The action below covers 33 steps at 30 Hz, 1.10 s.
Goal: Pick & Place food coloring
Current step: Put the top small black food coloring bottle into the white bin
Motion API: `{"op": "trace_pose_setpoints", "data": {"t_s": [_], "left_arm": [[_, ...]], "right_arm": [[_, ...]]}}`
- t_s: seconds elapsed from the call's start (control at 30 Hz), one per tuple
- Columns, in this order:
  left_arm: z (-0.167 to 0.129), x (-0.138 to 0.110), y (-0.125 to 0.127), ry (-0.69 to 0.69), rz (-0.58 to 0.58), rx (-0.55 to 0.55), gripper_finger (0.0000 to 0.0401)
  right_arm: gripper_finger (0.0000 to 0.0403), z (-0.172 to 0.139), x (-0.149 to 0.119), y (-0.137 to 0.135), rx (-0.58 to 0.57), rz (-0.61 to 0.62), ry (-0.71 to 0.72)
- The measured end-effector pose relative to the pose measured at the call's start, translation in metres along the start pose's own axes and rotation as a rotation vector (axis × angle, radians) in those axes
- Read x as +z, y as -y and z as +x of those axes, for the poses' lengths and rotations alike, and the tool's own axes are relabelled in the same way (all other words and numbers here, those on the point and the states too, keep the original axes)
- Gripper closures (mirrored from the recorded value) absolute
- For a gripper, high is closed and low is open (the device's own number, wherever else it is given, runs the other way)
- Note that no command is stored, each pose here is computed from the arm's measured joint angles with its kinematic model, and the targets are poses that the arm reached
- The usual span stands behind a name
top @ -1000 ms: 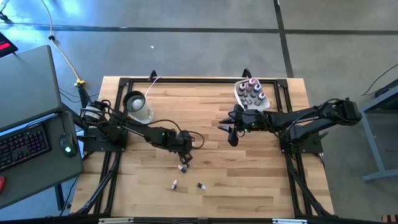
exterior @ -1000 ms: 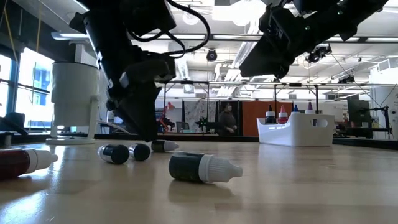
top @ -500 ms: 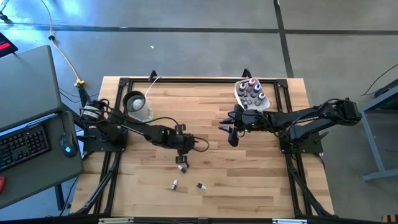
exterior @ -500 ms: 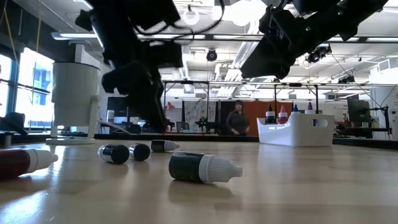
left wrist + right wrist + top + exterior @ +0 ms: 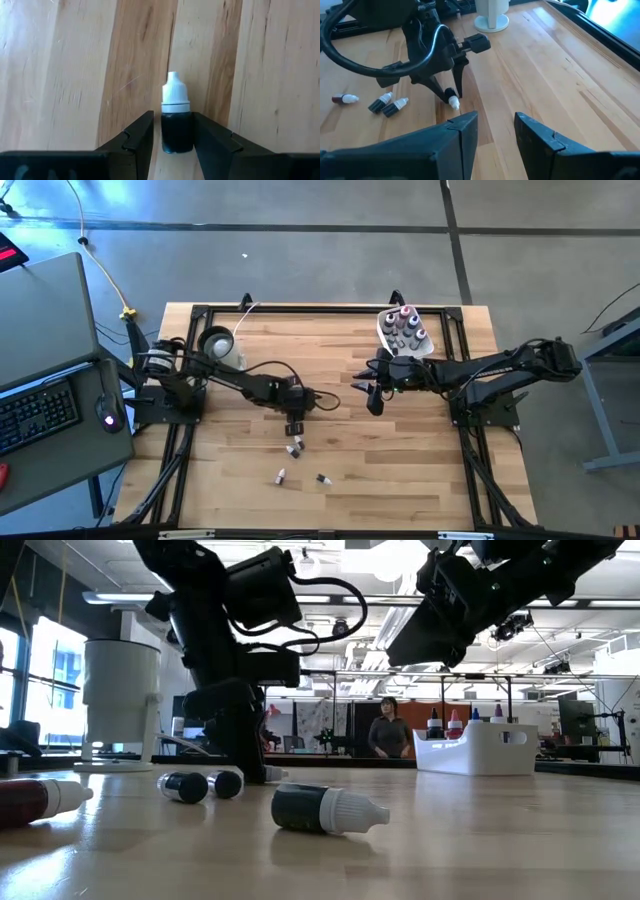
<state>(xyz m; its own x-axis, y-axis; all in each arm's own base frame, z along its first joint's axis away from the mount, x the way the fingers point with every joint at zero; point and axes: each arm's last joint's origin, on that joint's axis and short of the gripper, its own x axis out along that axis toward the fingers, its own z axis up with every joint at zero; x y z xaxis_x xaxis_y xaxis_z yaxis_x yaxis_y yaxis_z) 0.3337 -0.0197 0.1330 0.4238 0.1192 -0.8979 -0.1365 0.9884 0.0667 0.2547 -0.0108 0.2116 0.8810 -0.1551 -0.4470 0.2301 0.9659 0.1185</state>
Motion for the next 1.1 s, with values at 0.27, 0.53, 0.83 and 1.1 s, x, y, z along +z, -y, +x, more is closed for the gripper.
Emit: {"op": "trace_pose_setpoints", "data": {"t_s": [0.27, 0.53, 0.83, 1.1], "left_arm": [[0.001, 0.002, 0.000, 0.026, -0.031, -0.005, 0.0271], [0.001, 0.002, 0.001, 0.030, -0.032, -0.006, 0.0281], [0.002, 0.013, 0.002, 0.139, -0.053, -0.021, 0.0341], [0.000, 0.035, -0.014, 0.307, -0.123, -0.013, 0.0326]], "right_arm": [[0.0282, -0.021, 0.004, 0.002, -0.002, 0.062, -0.019], [0.0282, -0.082, -0.008, 0.011, -0.141, 0.238, -0.159], [0.0282, -0.110, -0.020, 0.005, -0.337, 0.277, -0.128], [0.0282, -0.114, -0.029, -0.007, -0.234, 0.301, -0.218]]}}
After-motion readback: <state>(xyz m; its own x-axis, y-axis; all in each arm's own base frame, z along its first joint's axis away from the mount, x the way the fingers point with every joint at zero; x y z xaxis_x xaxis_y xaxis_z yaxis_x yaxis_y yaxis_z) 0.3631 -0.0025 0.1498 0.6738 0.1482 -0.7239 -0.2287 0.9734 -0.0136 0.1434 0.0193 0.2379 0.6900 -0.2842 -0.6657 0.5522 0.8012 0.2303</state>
